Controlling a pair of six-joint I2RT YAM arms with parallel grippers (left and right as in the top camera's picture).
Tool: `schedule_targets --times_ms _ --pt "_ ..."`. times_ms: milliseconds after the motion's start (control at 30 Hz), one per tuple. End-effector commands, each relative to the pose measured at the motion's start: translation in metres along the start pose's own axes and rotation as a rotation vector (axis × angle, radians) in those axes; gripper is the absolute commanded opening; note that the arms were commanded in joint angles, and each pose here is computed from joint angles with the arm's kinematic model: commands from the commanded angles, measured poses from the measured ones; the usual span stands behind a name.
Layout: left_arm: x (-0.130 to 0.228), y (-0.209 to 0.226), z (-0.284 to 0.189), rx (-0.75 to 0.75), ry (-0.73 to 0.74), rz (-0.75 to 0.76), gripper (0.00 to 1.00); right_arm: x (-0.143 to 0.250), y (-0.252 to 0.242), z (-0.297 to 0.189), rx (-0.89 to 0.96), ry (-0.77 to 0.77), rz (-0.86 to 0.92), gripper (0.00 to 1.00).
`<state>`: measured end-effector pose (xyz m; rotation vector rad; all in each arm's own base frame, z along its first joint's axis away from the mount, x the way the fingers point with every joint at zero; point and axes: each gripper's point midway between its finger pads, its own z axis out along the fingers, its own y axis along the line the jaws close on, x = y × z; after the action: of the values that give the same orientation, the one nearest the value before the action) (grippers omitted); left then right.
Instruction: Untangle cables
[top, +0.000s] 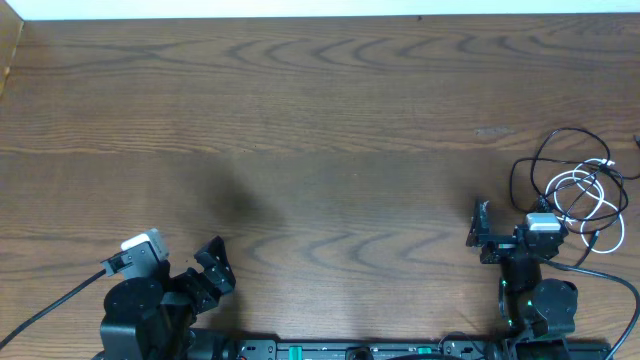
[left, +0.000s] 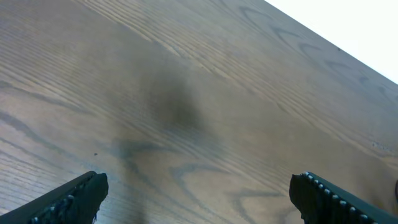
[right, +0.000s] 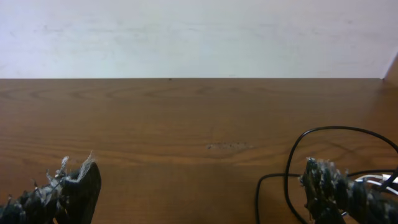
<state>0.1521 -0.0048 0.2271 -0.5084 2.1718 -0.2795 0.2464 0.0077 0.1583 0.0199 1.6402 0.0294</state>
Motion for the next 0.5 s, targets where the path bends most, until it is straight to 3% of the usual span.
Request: schedule_targets --times_ms 0,467 --pt "0.0008 0.0020 0.0010 -0.008 -0.001 0.019 0.98 0.0001 -0.0008 -0.0003 0.002 -0.002 -0.008 0.99" --pt "0.0008 0.0020 0.0010 -0.008 -0.001 0.019 0.98 0.0013 0.0067 -0.0004 -0.042 0.003 -0.033 0.99"
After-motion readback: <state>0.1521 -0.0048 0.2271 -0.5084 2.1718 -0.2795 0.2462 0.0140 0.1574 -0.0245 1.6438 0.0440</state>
